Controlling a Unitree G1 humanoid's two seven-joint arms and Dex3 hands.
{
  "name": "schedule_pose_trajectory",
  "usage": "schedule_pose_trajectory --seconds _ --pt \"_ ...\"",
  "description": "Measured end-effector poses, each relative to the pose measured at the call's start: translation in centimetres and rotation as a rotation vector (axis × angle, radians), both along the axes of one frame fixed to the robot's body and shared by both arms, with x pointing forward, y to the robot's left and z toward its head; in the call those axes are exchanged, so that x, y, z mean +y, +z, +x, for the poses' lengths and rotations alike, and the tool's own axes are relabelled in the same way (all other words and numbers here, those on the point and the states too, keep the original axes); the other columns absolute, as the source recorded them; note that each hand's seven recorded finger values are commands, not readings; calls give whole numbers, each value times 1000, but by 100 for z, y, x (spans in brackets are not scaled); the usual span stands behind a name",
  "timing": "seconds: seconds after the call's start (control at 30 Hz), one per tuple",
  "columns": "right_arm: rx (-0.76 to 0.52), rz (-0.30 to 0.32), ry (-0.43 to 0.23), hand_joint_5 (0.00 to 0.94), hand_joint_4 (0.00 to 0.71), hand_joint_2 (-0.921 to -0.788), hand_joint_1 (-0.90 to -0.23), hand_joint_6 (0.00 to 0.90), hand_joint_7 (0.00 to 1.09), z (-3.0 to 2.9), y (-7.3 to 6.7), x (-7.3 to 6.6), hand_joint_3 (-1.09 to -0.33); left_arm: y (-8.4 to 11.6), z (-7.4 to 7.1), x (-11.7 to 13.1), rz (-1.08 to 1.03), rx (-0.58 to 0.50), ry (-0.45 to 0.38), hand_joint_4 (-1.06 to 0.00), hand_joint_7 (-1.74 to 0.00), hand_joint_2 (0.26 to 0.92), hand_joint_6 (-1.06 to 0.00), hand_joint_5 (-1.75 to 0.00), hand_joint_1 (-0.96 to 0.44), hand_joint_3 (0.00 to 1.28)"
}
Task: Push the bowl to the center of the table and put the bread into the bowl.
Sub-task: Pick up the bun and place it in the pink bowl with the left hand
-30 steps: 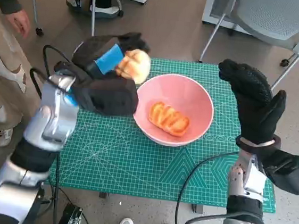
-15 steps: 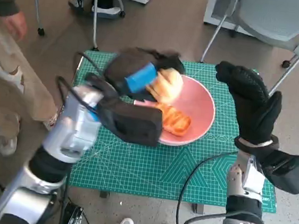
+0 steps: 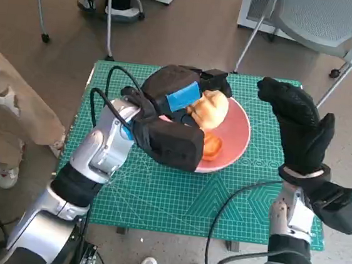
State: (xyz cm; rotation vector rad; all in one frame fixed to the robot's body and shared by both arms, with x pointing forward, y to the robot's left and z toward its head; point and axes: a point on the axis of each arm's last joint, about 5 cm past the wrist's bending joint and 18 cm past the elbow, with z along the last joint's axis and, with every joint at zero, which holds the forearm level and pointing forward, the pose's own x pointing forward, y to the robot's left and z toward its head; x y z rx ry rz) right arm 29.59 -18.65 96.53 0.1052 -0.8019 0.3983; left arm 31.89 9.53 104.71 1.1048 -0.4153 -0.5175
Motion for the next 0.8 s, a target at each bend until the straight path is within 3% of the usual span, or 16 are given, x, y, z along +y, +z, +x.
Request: schedule_pose_trajectory --seconds 0.17,0.27,0.57,0.8 --pt "-4 3 -10 1 260 -921 -637 104 509 -5 13 3 -664 8 3 33 -20 55 -18 -52 -54 881 -216 -19 -291 16" --pt "-5 1 -15 0 259 -921 -635 104 507 -6 20 8 -665 19 2 77 -46 75 -32 -16 -20 871 -177 -6 -376 7" --pt "-5 2 -15 0 254 -921 -636 105 504 -5 37 18 -668 59 13 234 -170 5 -113 0 -1 907 -95 1 -627 20" --pt "-12 3 -16 0 251 -921 -635 102 504 -4 57 32 -673 -26 73 433 -449 57 -164 1 -1 920 -71 1 -766 197"
